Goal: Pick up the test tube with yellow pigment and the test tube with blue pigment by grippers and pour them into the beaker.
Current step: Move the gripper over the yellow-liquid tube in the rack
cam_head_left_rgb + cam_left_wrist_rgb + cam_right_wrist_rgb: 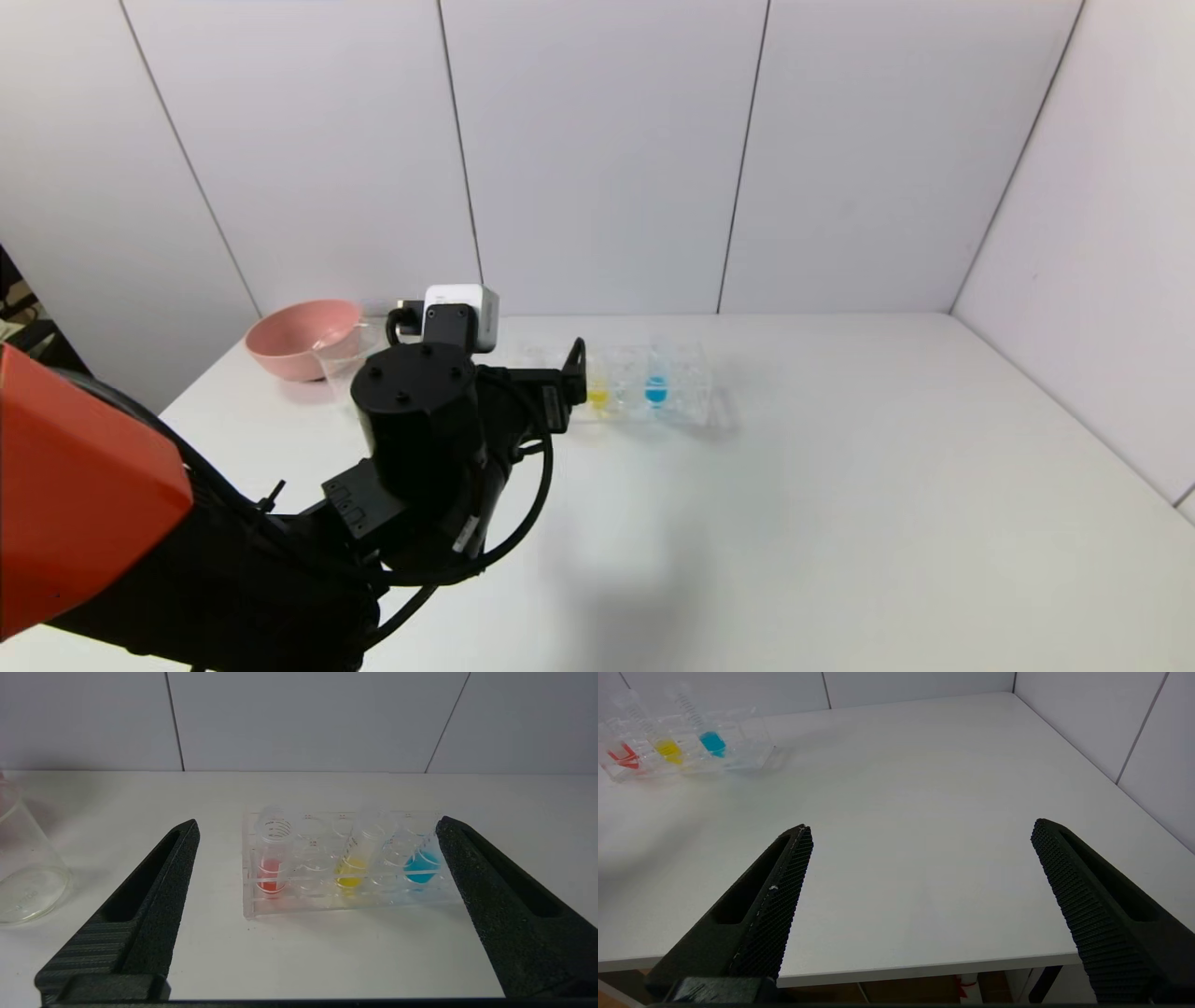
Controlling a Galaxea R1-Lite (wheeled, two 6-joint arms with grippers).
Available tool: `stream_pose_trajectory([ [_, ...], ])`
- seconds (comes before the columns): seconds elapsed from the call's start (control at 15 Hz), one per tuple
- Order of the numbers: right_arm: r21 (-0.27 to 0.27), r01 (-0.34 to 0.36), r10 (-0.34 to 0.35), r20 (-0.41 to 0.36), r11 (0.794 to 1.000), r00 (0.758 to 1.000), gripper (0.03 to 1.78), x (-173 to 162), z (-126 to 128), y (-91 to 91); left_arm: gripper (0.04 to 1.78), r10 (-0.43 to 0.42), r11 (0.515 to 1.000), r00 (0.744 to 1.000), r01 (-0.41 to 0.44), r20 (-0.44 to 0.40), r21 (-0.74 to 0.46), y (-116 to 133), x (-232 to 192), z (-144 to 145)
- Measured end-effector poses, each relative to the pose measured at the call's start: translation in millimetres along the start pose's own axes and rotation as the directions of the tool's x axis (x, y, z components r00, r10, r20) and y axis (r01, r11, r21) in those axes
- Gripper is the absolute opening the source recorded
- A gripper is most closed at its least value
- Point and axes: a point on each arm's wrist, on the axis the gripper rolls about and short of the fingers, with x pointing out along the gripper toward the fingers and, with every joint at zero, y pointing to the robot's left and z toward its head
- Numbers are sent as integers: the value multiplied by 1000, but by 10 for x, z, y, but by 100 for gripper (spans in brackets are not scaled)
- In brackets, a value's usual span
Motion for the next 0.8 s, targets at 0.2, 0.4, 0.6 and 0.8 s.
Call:
stream_pose_trajectory([
  [0.2,0,0,0,0,1000,1000,171,0,0,0,176,2,1000,1000,-2,-11,8,-112,74,-115],
  [0.4,1,0,0,0,1000,1000,171,0,0,0,176,-3,1000,1000,3,-29,20,-175,135,-233],
  [0.6,0,0,0,0,1000,1000,171,0,0,0,176,-9,1000,1000,9,-14,10,-225,203,-314],
  [0.8,0,0,0,0,1000,1000,171,0,0,0,176,-9,1000,1000,9,-21,16,-268,278,-440],
])
